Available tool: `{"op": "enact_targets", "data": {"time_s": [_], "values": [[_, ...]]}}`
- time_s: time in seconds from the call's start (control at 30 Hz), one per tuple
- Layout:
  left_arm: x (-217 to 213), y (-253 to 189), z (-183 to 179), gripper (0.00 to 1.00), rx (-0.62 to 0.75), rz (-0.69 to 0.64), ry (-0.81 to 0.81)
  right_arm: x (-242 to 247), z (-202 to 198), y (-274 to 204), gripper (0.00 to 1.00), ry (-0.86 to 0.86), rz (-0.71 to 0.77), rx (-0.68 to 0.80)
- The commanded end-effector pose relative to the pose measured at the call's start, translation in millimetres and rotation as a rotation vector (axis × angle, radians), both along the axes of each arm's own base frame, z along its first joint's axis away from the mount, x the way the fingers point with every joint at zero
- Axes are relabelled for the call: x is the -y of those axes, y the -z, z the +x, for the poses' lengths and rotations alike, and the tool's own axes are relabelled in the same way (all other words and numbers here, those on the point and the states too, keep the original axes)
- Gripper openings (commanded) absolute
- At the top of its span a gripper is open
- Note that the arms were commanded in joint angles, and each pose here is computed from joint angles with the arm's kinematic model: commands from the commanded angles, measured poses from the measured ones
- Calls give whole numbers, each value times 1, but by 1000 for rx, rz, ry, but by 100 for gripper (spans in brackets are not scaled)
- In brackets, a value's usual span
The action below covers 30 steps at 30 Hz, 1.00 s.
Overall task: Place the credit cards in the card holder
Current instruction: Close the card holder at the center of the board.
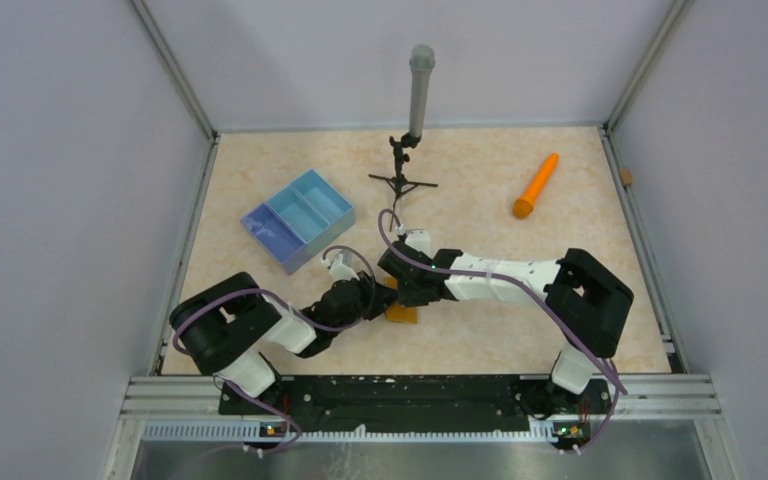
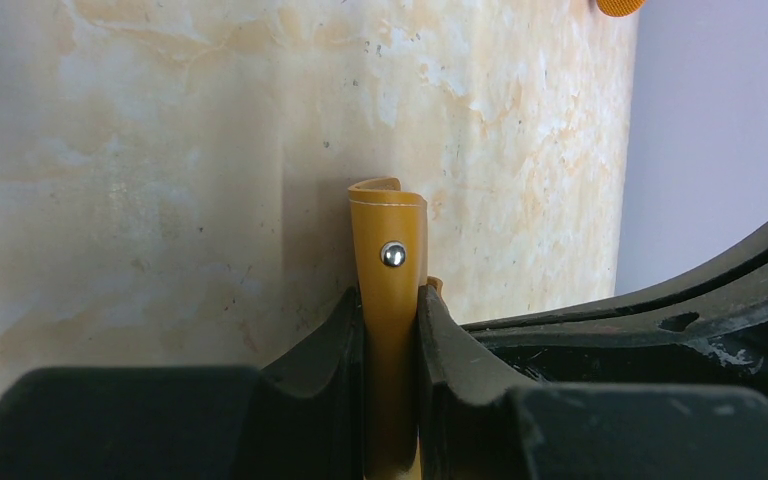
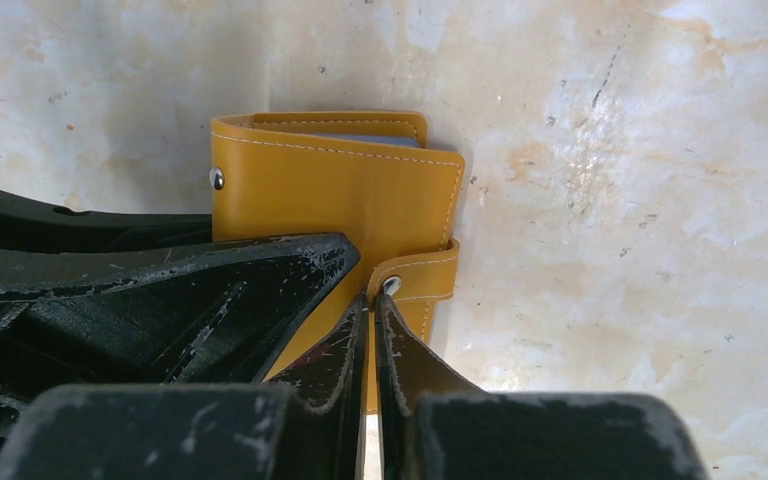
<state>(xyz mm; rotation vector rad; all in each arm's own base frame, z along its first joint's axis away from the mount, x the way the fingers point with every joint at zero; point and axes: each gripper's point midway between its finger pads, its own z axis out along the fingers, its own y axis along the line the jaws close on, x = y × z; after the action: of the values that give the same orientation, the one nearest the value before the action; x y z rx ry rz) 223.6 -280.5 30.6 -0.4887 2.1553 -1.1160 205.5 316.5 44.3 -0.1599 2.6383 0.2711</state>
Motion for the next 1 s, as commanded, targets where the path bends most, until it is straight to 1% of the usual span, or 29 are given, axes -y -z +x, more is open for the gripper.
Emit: {"op": "enact_targets", "data": {"time_s": [0.0,0.2,0.43,0.6,0.8,0.97], "values": [[-42,77,-45,0,-187,280,67,-11,6,-14,0,-4,36,33],[-42,77,-45,0,-187,279,70,-7,4,-25,0,-2,59,43],[-42,76,-46,0,-180,282,80,-4,1,-31,0,-69,84,39],[-41,77,-46,0,-181,283,84,-5,-1,-28,0,-132,164,7],[-40,77,-46,0,-182,284,88,-13,-5,-31,0,-205,258,12],[-40,77,-46,0,-182,286,90,-12,-1,-25,0,-211,255,16]]}}
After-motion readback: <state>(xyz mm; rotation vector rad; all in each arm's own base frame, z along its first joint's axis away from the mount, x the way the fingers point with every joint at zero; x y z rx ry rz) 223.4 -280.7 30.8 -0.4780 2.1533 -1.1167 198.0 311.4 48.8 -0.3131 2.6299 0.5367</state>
